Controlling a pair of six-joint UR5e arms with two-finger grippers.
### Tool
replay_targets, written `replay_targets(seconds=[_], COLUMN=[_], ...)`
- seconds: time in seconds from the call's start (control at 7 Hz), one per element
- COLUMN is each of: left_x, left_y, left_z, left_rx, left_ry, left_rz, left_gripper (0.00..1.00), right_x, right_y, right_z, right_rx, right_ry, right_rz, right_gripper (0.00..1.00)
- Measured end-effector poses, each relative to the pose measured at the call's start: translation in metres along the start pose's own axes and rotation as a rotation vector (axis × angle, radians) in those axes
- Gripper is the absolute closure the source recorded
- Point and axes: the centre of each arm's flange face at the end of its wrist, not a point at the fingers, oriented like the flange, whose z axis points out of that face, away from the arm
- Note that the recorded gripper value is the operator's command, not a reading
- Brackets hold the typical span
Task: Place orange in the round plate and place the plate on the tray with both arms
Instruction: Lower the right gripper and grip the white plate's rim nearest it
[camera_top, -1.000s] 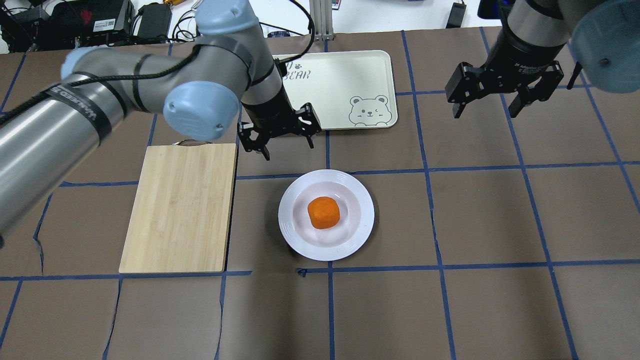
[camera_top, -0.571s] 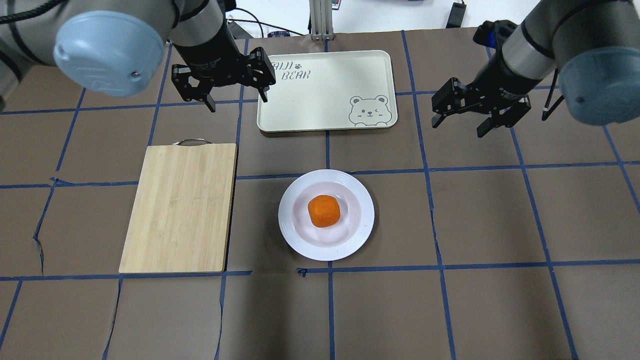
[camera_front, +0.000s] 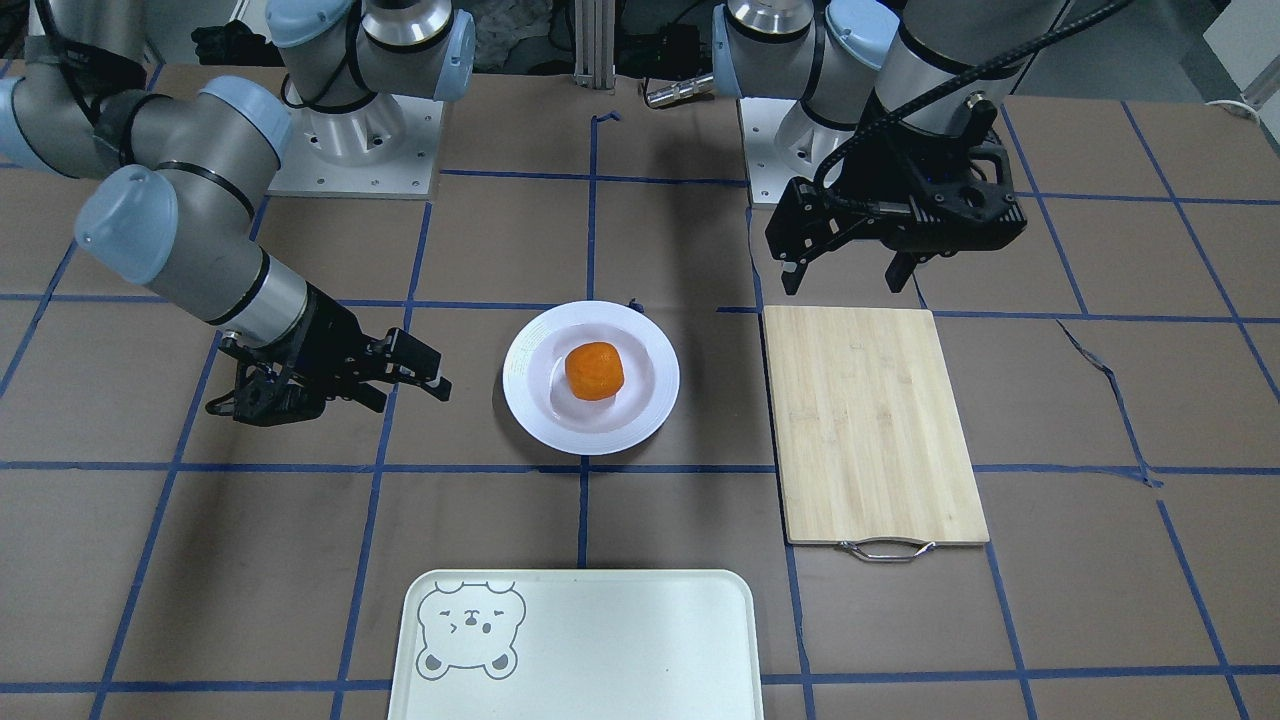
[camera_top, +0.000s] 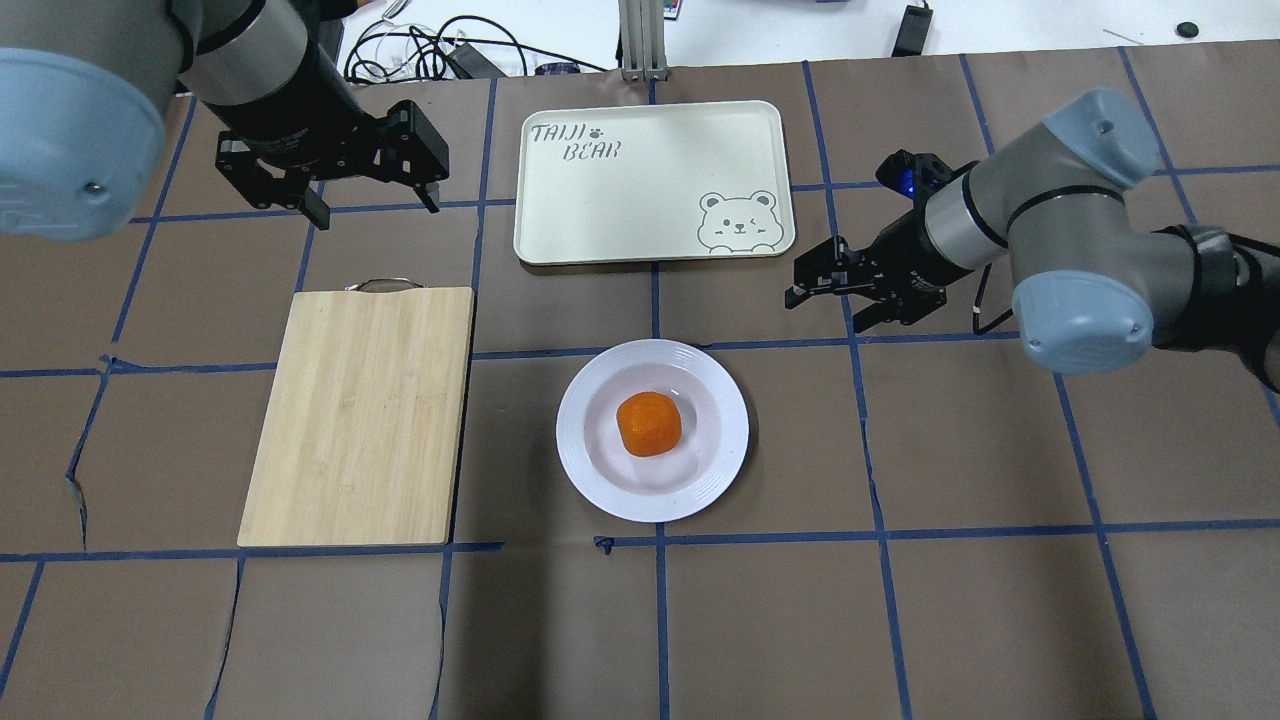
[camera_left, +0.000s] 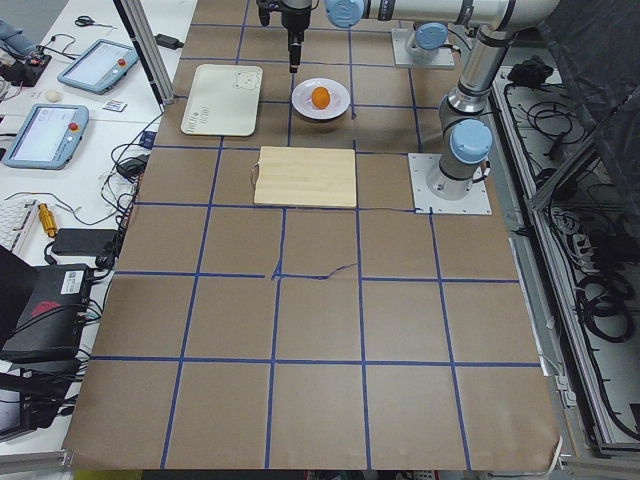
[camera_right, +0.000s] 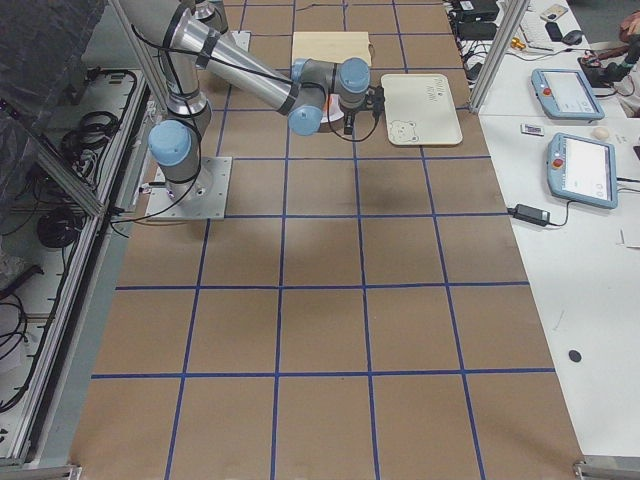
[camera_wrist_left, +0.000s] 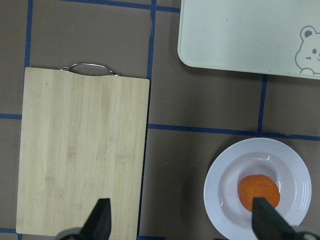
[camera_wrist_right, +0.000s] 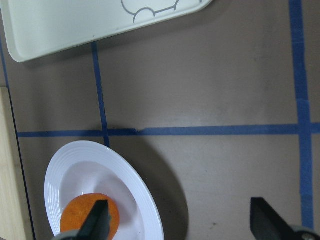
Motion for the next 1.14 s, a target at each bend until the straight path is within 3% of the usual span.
replay_targets(seconds=[0.29, 0.57, 1.0, 1.14], left_x=[-0.015, -0.024, -0.026, -0.026], left_y=[0.02, 0.019, 0.017, 0.016], left_z=[0.006, 0.007, 0.007, 0.007], left_rx=[-0.03, -0.03, -0.019, -0.017], left_ry=[-0.056, -0.076, -0.077, -0.076], left_rz=[-0.01, -0.022, -0.019, -0.019], left_gripper=[0.0, 0.0, 0.0, 0.0], right_x=[0.005, -0.001, -0.011, -0.009], right_y=[0.006, 0.014, 0.038, 0.04], right_z=[0.042, 0.067, 0.094, 0.103], right_rx=[0.014, -0.003, -0.058, -0.07], right_ry=[-0.066, -0.081, -0.163, -0.188], right_rz=[-0.101, -0.194, -0.201, -0.193], right_gripper=[0.01, 0.03, 0.05, 0.16])
